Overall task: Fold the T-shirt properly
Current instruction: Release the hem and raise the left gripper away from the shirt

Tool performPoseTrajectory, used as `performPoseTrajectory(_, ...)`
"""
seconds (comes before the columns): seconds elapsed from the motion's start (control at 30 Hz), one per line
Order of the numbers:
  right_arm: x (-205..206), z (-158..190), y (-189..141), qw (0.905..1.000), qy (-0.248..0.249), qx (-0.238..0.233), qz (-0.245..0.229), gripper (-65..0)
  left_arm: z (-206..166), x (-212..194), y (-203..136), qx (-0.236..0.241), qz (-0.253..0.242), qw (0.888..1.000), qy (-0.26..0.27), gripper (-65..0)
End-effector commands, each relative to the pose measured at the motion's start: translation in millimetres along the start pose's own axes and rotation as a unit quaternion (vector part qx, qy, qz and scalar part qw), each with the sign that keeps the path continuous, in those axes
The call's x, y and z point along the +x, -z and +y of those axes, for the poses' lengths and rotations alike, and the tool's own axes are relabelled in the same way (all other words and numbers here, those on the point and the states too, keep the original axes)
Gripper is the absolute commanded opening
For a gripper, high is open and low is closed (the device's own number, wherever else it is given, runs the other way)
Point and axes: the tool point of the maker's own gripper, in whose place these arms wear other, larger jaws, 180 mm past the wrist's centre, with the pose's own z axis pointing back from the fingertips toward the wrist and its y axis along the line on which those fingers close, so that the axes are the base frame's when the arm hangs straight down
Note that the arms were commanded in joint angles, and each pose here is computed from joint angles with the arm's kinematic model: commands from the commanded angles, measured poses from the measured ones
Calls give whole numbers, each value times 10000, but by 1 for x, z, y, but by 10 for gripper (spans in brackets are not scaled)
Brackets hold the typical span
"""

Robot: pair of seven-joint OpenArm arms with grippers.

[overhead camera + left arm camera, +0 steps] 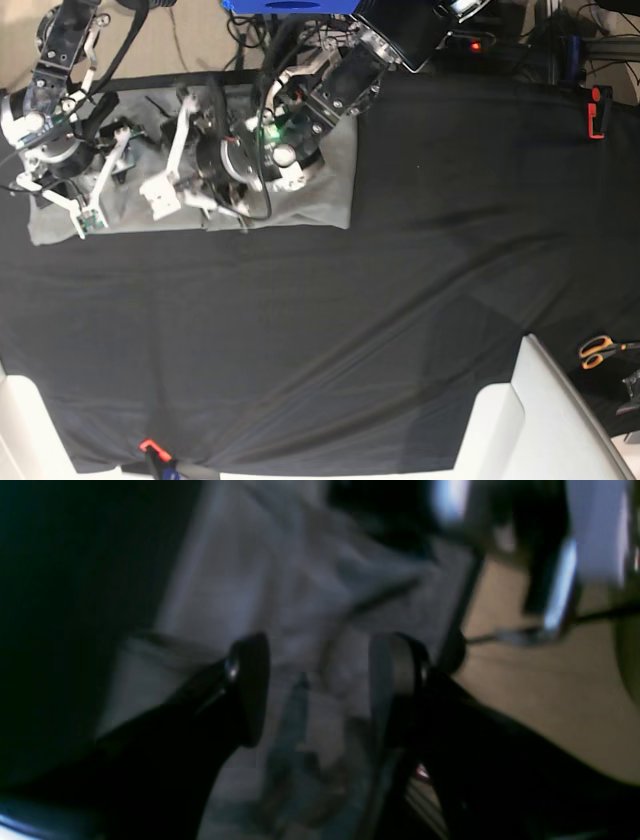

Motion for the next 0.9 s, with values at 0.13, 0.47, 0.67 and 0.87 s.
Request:
performPoseTrajectory(0.13, 14, -7, -4, 9997, -14, -90, -231, -252, 50, -6, -47, 755, -146, 9965, -329, -532)
performPoseTrajectory(0.47, 47, 40, -3, 9955, -266, 568, -708, -252, 129, -202, -181, 2731, 896, 9350, -2079, -650)
performPoseTrajectory(0.67, 89, 95, -9, 9823, -878, 1160, -1185, -249, 125, -280, -249, 3496, 1271, 8884, -2691, -650)
performPoseTrajectory(0.87, 105, 111, 10, 9778, -1003, 1435, -1153, -252, 110, -302, -256, 3667, 1157, 8695, -3100, -650)
